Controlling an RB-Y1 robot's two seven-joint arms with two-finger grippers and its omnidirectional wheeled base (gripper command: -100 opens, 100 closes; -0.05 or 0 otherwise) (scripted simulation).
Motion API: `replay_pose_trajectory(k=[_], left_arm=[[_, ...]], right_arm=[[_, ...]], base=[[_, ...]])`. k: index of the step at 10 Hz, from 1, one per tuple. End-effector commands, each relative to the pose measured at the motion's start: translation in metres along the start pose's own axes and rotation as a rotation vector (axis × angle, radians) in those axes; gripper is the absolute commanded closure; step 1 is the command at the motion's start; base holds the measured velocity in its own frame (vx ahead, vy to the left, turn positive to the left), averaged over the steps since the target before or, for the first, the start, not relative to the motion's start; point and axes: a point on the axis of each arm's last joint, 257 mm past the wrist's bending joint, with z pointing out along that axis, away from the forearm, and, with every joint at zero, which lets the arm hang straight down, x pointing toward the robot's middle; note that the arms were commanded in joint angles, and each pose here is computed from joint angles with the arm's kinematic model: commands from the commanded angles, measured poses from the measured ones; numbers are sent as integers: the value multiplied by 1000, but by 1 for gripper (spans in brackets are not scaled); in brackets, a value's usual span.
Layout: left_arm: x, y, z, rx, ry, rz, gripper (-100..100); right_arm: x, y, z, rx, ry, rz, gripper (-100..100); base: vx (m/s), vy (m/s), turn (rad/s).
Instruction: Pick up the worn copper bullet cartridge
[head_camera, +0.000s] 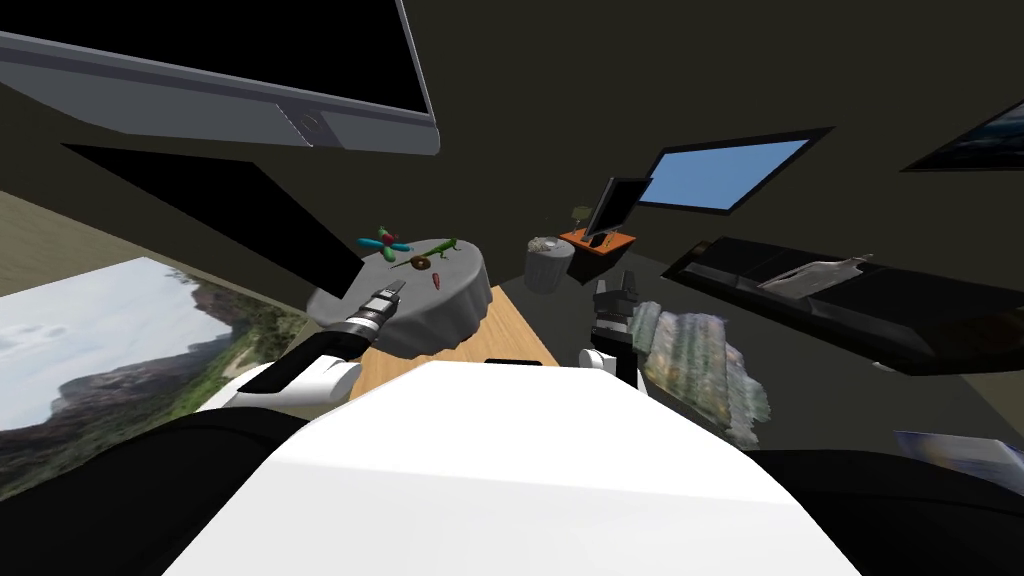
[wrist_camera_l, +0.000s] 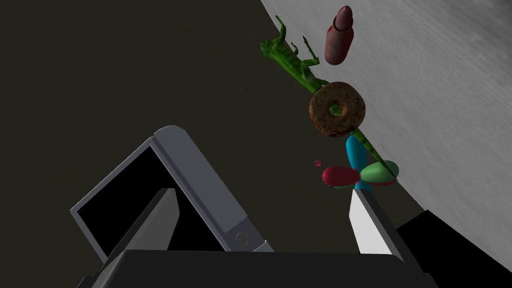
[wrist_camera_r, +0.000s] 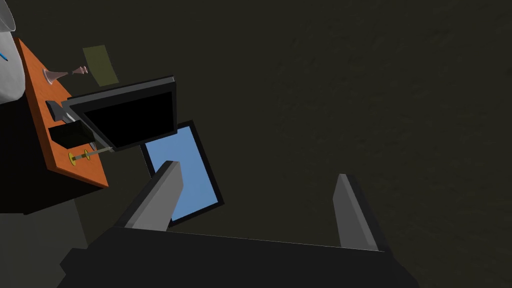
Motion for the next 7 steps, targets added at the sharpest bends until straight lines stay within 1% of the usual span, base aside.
replay_pose_trajectory(k=[1, 2, 3, 4, 5, 6, 7], left_arm=[[-1, 12, -1, -53, 29, 23, -100], [0, 16, -1, -70, 33, 23, -100], [-1, 25, -3, -109, 57, 44, -100], [0, 30, -3, -128, 61, 45, -100], [-2, 40, -5, -169, 85, 66, -100], [-1, 45, -6, -190, 89, 66, -100], [-2, 54, -9, -230, 113, 87, -100]], right_arm=[[0, 0, 0, 0, 0, 0, 0], [0, 0, 0, 0, 0, 0, 0], [0, 0, 0, 0, 0, 0, 0], [0, 0, 0, 0, 0, 0, 0], [0, 0, 0, 0, 0, 0, 0], [0, 0, 0, 0, 0, 0, 0], [0, 0, 0, 0, 0, 0, 0]], base=[[30, -3, -112], [23, 1, -75], [31, -4, -150], [27, 0, -79], [36, -3, -156], [32, 5, -72], [35, 3, -174]])
